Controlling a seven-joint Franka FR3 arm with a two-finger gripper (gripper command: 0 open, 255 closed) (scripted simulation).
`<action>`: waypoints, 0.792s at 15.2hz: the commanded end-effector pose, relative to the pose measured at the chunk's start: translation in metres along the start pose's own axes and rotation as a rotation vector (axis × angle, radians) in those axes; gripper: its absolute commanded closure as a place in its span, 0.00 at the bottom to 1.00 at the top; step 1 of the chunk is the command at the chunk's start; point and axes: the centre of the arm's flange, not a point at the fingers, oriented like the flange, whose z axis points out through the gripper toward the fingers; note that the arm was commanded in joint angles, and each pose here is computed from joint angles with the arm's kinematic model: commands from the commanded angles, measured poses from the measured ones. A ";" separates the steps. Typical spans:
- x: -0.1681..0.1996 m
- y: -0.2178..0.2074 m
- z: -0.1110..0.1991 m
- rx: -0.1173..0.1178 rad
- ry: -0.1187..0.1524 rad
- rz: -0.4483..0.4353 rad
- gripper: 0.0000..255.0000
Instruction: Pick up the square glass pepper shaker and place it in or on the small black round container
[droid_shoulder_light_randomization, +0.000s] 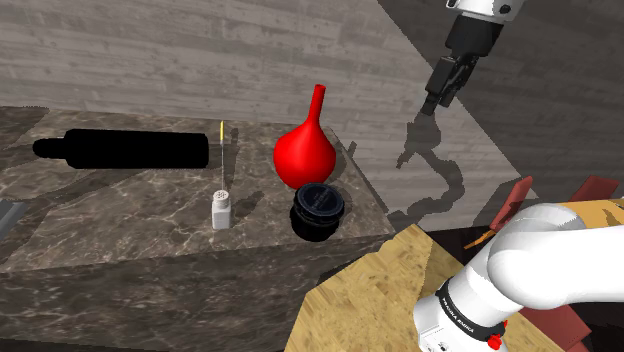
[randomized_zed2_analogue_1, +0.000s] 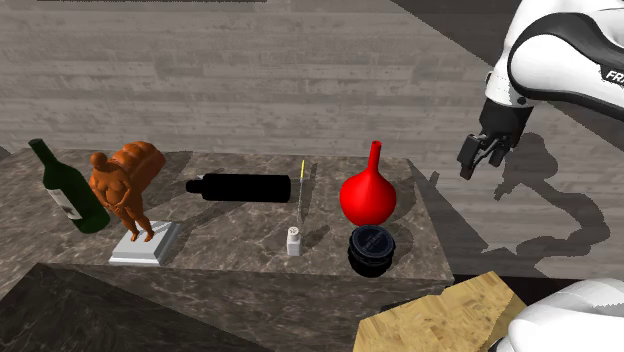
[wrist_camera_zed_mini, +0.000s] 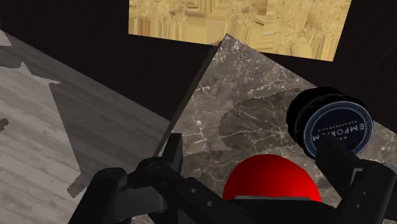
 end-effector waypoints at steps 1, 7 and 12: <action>0.000 0.000 0.000 0.000 0.000 0.000 0.00; 0.032 -0.063 0.034 -0.005 0.012 0.010 0.00; 0.060 -0.116 0.063 -0.008 0.021 0.019 0.00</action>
